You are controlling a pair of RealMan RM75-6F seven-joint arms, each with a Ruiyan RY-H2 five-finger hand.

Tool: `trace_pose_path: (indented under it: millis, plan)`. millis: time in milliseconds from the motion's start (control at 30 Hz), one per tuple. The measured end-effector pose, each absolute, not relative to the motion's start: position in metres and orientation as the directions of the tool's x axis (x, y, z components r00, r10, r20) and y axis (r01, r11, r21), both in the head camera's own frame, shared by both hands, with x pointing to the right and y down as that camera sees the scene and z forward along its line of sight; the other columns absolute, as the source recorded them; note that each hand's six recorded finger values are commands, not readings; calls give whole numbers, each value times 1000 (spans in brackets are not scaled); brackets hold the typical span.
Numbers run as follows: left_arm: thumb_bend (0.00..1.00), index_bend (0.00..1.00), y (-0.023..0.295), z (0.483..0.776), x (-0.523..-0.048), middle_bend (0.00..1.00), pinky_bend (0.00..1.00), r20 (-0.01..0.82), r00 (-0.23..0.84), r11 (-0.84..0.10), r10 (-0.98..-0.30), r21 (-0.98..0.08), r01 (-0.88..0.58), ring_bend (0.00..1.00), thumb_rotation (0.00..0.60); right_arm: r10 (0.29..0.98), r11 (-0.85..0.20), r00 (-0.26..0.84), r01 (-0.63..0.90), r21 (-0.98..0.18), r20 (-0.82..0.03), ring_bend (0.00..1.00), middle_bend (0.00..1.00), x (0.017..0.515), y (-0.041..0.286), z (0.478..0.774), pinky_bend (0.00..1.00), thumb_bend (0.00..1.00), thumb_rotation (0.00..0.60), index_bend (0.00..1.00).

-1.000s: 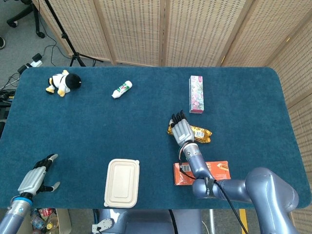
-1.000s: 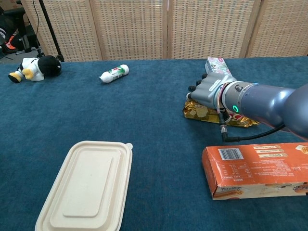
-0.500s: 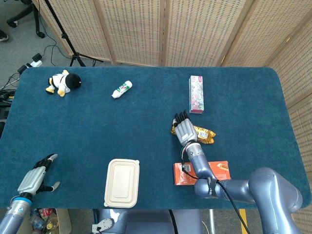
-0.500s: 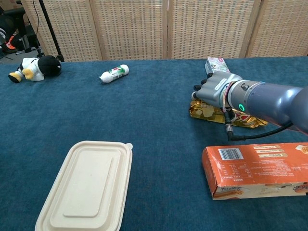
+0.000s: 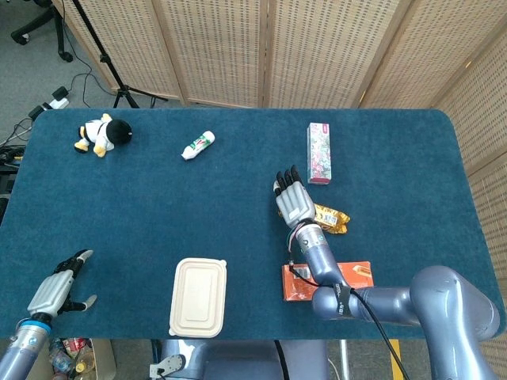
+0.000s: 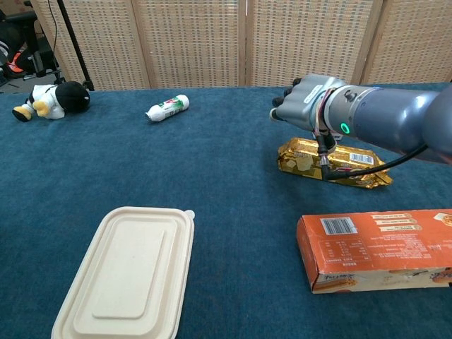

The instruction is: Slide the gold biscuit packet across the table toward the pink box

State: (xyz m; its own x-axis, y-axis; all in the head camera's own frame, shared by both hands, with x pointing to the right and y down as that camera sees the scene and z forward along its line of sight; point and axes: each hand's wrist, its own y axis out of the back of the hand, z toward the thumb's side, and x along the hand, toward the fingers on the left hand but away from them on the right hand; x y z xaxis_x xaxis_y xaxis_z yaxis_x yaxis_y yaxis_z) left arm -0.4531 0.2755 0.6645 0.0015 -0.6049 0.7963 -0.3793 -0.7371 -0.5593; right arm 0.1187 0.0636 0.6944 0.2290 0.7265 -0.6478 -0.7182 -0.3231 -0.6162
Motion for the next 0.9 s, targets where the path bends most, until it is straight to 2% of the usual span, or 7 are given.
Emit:
trace_pose_path:
  millis: [267,700,900]
  plan:
    - [305,0,277,665,-453,0,0,799,1,-743,-601,-558,-371,0,600,739,-321,228,-709,-628,-634,0,0,114,49,693,0,260,600,90]
    - [306,0,281,667,-450,0,0,805,9,-755,-593,-552,-354,0,600,756,-323,212,-703,-634,-620,0,0,118,19,709,0,260,600,90]
    - [306,0,282,668,-448,0,0,807,13,-758,-591,-549,-352,0,600,751,-331,224,-687,-647,-621,0,0,115,17,714,0,260,600,90]
